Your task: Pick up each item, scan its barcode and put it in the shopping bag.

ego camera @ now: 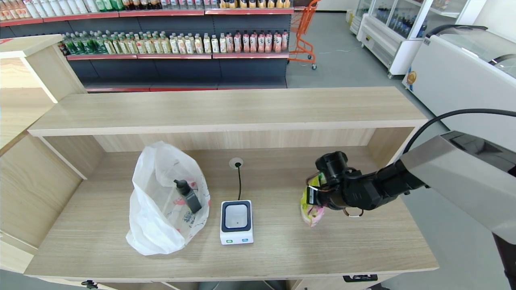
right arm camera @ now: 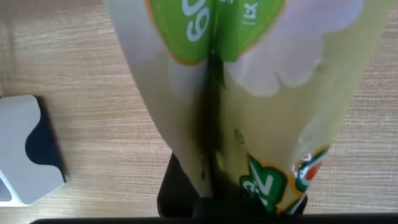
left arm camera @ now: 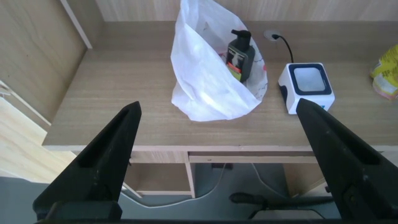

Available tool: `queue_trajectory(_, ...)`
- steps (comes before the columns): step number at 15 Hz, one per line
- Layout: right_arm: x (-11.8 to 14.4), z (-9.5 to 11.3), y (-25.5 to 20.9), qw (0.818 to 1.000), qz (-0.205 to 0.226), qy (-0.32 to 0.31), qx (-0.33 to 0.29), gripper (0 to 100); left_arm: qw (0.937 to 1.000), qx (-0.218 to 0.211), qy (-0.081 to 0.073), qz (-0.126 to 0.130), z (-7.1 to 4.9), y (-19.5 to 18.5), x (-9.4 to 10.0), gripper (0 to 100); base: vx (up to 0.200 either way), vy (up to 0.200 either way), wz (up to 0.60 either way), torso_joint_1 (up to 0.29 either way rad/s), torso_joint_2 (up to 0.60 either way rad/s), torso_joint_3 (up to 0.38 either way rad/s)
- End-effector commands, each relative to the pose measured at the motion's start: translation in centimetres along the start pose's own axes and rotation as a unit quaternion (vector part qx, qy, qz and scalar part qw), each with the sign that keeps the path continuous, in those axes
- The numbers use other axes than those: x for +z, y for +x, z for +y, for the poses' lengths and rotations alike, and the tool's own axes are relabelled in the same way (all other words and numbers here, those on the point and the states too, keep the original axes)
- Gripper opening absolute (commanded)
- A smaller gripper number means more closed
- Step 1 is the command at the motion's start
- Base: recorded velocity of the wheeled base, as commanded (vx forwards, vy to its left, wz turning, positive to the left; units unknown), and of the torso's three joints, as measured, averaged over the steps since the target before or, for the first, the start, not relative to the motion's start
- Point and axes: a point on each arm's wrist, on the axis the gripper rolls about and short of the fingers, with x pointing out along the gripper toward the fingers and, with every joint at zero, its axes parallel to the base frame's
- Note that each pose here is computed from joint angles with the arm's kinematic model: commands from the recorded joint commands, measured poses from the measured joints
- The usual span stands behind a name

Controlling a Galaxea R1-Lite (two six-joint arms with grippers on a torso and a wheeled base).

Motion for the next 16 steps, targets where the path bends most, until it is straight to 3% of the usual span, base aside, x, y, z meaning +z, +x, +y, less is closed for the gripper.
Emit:
queue_trajectory(1,1.0,0.1,-1.5,1.0,-0.015,-0.001,0.009,0,1.0,0.0,0.0,0.0,0.0,0.0,0.0,100,0.0,0.0,0.0,0.0,0.0,0.0)
queue_trajectory(5,2.8,-0.8,-5.9,0.997,-0.027,0.012,0.073,0,1.0,0.0,0.0,0.0,0.0,0.0,0.0,100,0.0,0.0,0.0,0.0,0.0,0.0)
queue_trajectory(6,4.0,-1.6,-9.1,0.99,-0.031,0.016,0.136,0,1.0,0.0,0.0,0.0,0.0,0.0,0.0,100,0.0,0.0,0.0,0.0,0.0,0.0)
queue_trajectory(8,4.9,-3.1,-13.5,0.97,-0.034,0.009,0.239,0,1.0,0.0,0.0,0.0,0.0,0.0,0.0,100,0.0,0.0,0.0,0.0,0.0,0.0)
queue_trajectory(11,4.8,-6.1,-19.5,0.902,-0.018,-0.033,0.429,0,1.0,0.0,0.0,0.0,0.0,0.0,0.0,100,0.0,0.0,0.0,0.0,0.0,0.0)
queue_trajectory(12,4.4,-6.4,-20.4,0.888,-0.013,-0.042,0.458,0,1.0,0.0,0.0,0.0,0.0,0.0,0.0,100,0.0,0.0,0.0,0.0,0.0,0.0)
queue_trajectory(13,4.1,-6.3,-20.7,0.886,-0.014,-0.046,0.461,0,1.0,0.0,0.0,0.0,0.0,0.0,0.0,100,0.0,0.0,0.0,0.0,0.0,0.0)
queue_trajectory(14,3.1,-5.7,-21.8,0.869,-0.009,-0.071,0.489,0,1.0,0.0,0.0,0.0,0.0,0.0,0.0,100,0.0,0.0,0.0,0.0,0.0,0.0)
queue_trajectory(16,1.3,-4.7,-23.0,0.854,0.002,-0.097,0.512,0,1.0,0.0,0.0,0.0,0.0,0.0,0.0,100,0.0,0.0,0.0,0.0,0.0,0.0)
